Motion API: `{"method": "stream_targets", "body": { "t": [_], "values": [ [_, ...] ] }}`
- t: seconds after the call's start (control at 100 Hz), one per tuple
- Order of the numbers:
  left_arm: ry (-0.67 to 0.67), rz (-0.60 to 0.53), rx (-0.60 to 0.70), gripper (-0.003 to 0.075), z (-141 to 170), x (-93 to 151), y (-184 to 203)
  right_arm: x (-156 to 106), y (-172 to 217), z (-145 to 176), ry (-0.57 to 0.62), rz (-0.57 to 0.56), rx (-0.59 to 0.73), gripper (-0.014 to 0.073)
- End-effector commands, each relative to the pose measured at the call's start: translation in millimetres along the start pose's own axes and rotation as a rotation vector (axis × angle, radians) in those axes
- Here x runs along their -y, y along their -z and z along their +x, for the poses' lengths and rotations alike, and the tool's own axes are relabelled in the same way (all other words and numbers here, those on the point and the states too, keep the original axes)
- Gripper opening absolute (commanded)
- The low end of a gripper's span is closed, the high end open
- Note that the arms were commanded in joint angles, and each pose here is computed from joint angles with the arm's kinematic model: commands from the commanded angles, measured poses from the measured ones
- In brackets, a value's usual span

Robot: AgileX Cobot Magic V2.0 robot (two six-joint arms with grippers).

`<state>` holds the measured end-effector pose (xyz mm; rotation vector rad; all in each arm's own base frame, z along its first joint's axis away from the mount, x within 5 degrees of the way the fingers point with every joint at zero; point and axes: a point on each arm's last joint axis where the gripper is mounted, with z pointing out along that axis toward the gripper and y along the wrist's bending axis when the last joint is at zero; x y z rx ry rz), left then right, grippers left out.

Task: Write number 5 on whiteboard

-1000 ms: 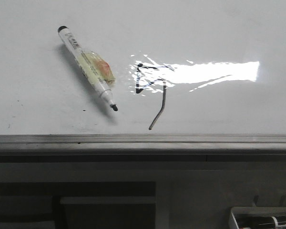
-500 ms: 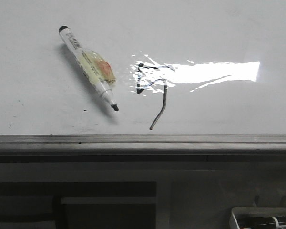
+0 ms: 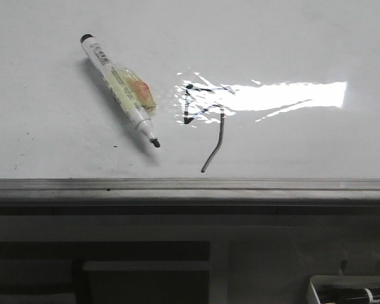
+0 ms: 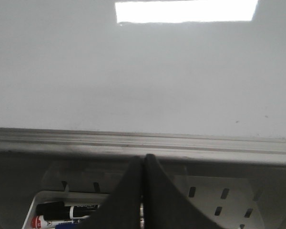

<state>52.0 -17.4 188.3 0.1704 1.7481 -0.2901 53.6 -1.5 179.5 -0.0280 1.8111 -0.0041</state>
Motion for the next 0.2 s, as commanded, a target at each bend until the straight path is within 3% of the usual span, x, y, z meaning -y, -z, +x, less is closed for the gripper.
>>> {"method": "stream_targets", "body": {
  "t": [0.0,0.19],
  "values": [
    [0.021,-0.006,0.067,-0.0020,-1.2,-1.0,-0.3,0.6,-1.3,5.4,0.017,0.011,0.012,-0.0062],
    [0.021,-0.006,0.067,-0.0020,-1.2,-1.0,-0.3,0.6,-1.3,5.4,0.017,0.011,0.012,-0.0062]
  ]
}}
